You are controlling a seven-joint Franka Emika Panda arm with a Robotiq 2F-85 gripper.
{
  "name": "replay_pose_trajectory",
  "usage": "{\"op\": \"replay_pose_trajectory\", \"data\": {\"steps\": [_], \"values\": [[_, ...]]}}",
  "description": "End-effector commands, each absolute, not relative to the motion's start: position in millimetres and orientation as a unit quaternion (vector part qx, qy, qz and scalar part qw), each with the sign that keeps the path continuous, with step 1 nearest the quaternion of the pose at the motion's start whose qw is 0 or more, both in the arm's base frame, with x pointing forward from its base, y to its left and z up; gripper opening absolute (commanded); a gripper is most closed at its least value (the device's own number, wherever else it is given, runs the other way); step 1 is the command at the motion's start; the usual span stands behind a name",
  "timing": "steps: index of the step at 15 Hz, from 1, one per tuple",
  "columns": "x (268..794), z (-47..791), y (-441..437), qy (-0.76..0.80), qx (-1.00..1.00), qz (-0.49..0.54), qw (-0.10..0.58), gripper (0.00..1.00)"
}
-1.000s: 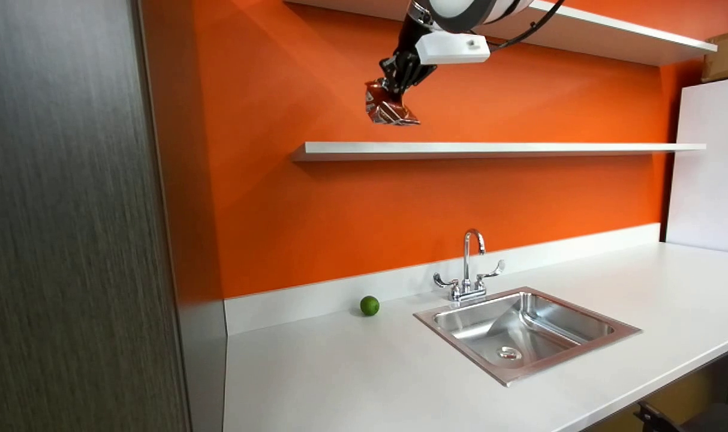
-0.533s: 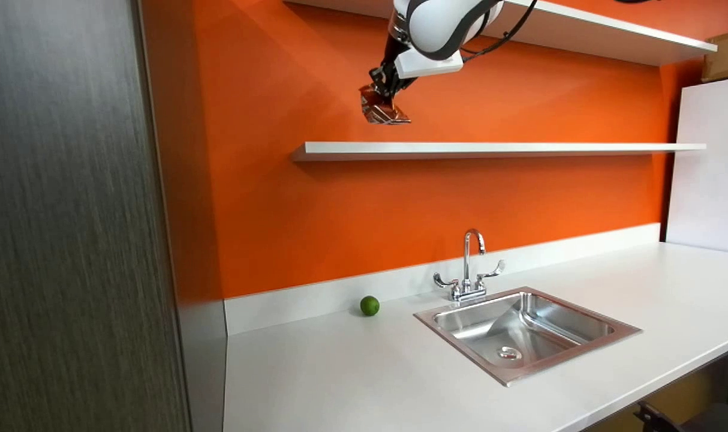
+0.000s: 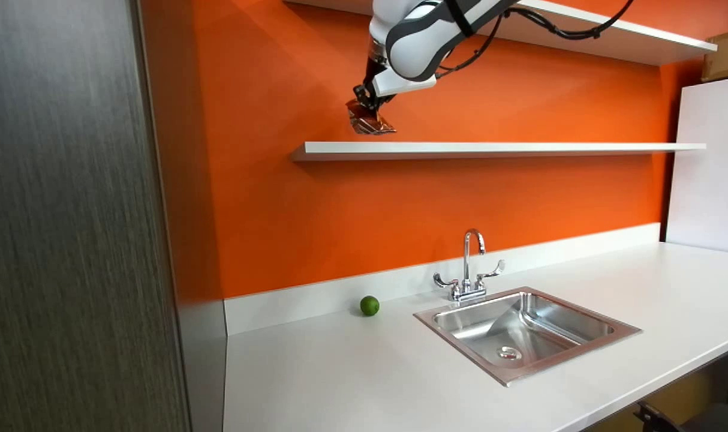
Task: Put the orange packet on the bottom shelf.
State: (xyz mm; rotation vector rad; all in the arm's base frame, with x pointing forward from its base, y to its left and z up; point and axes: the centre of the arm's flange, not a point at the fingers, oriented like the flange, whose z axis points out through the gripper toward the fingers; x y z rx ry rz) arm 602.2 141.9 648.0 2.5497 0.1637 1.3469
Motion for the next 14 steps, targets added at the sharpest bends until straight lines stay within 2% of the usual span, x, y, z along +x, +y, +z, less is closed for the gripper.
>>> {"op": "replay_pose_trajectory", "data": {"steps": [1, 5, 6, 7, 8, 14], "values": [[634, 654, 157, 0.043, 0.878, 0.457, 0.135, 0.0], [644, 648, 163, 0.039, 0.884, 0.444, 0.139, 0.0], [646, 648, 165, 0.039, 0.886, 0.439, 0.14, 0.26], [647, 646, 166, 0.037, 0.888, 0.436, 0.144, 0.28], [648, 647, 167, 0.035, 0.889, 0.433, 0.146, 0.34], [642, 649, 156, 0.018, 0.894, 0.422, 0.152, 0.8]]}}
